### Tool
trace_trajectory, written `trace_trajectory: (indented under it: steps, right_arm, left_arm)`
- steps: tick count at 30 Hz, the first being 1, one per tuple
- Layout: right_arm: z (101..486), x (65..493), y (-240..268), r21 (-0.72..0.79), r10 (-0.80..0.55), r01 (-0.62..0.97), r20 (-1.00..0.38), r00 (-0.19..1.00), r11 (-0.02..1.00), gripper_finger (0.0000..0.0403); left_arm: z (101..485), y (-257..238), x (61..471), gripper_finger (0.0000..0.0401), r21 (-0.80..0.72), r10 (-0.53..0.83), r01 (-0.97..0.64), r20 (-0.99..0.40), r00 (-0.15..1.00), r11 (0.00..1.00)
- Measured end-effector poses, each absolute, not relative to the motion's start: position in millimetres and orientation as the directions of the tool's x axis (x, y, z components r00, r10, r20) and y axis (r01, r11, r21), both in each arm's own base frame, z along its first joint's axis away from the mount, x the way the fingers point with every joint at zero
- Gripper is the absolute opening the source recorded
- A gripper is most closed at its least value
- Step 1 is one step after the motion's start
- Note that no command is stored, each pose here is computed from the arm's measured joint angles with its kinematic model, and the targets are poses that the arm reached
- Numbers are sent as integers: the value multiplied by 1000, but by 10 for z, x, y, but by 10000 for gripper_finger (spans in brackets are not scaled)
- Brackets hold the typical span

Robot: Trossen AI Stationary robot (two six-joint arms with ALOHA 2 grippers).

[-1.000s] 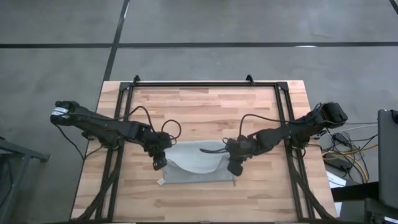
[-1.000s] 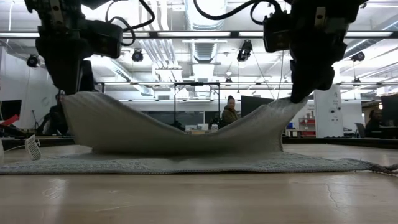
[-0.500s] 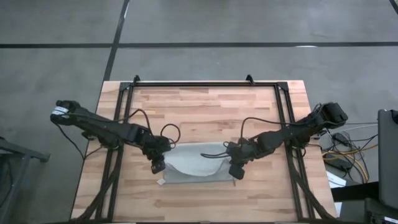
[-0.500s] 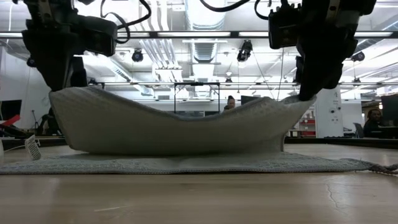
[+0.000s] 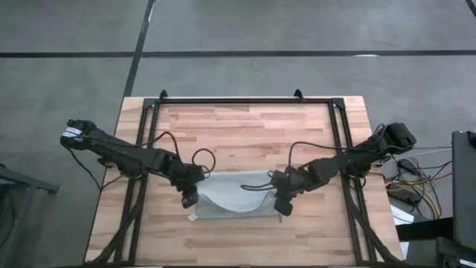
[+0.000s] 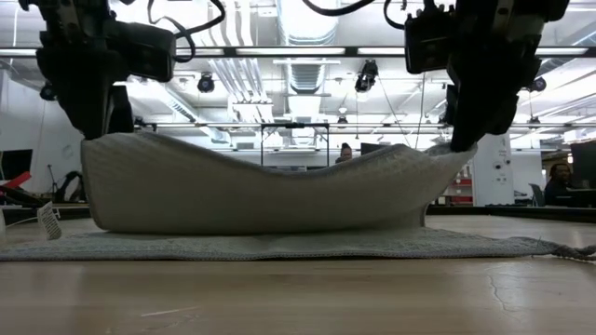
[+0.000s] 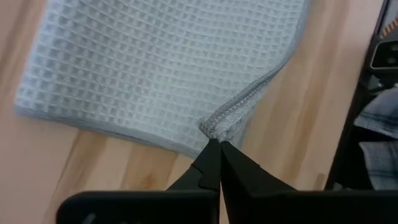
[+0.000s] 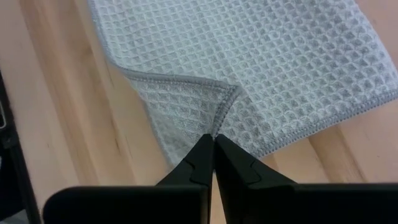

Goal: Fold microfiber towels
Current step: Fold the microfiber cloth on the table

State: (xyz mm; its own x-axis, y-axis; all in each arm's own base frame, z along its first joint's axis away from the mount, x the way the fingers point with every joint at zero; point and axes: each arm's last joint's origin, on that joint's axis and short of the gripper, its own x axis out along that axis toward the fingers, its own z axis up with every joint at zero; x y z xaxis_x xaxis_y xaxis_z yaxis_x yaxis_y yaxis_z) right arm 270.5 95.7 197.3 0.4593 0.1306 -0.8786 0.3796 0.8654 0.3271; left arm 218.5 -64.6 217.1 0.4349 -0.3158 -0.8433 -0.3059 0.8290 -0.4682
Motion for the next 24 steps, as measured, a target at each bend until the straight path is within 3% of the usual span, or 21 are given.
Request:
trace_trajectory:
  steps: [24]
  right_arm:
    - [1911,2706,948,354,120,417,-863,491,837,9]
  left_arm:
    - [2168,-627,2191,73,-431,-255,-337,-852,457,837]
